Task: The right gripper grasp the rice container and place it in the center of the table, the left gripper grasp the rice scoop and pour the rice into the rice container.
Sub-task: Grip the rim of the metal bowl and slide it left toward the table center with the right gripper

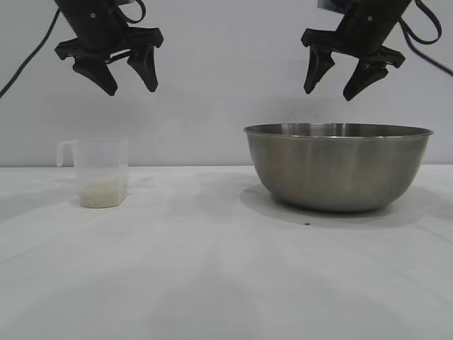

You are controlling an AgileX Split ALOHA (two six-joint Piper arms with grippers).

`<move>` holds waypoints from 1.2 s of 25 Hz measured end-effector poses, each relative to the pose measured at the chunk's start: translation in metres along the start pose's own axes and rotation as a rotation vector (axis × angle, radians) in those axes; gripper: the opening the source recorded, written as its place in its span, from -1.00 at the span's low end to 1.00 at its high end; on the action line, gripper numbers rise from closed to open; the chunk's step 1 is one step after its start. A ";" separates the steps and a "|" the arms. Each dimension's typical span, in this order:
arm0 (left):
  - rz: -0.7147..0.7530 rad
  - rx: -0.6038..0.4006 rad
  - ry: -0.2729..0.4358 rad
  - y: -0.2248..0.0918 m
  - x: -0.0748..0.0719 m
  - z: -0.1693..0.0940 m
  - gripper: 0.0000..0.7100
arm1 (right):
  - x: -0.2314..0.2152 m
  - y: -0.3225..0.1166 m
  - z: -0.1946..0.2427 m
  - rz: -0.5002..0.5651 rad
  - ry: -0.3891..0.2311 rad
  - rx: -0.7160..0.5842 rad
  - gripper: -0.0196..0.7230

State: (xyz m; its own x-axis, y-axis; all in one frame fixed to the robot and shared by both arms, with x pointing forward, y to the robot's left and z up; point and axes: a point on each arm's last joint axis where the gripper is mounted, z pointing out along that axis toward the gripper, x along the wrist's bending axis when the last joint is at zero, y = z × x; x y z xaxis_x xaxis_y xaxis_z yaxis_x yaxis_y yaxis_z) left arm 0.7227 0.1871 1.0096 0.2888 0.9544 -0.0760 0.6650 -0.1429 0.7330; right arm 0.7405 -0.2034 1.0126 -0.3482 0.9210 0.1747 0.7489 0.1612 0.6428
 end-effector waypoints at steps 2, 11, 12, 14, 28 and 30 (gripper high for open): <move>0.000 0.002 0.000 0.000 0.000 0.000 0.37 | -0.002 0.004 -0.010 0.001 0.000 -0.004 0.46; 0.002 0.005 0.000 0.000 0.000 0.000 0.37 | -0.014 0.012 -0.051 0.013 -0.011 0.000 0.46; 0.002 0.005 0.000 0.000 0.000 0.000 0.37 | -0.014 0.012 -0.051 0.013 -0.009 0.004 0.46; 0.002 0.005 0.000 0.000 0.000 0.000 0.37 | -0.013 0.011 -0.051 0.015 -0.004 0.019 0.46; 0.002 0.007 0.000 -0.001 0.000 0.000 0.37 | -0.013 0.013 -0.048 0.040 0.009 -0.017 0.46; 0.002 0.007 0.000 -0.001 0.000 0.000 0.37 | -0.014 0.011 -0.044 0.048 0.014 -0.011 0.46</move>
State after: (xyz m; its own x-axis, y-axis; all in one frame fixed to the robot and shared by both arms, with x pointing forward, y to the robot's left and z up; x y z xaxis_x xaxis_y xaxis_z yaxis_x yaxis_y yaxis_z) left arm 0.7223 0.1872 1.0092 0.2903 0.9540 -0.0750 0.6690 -0.1463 0.7287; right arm 0.7293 -0.2299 1.0500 -0.3202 0.9224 0.2159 0.7589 0.1133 0.6413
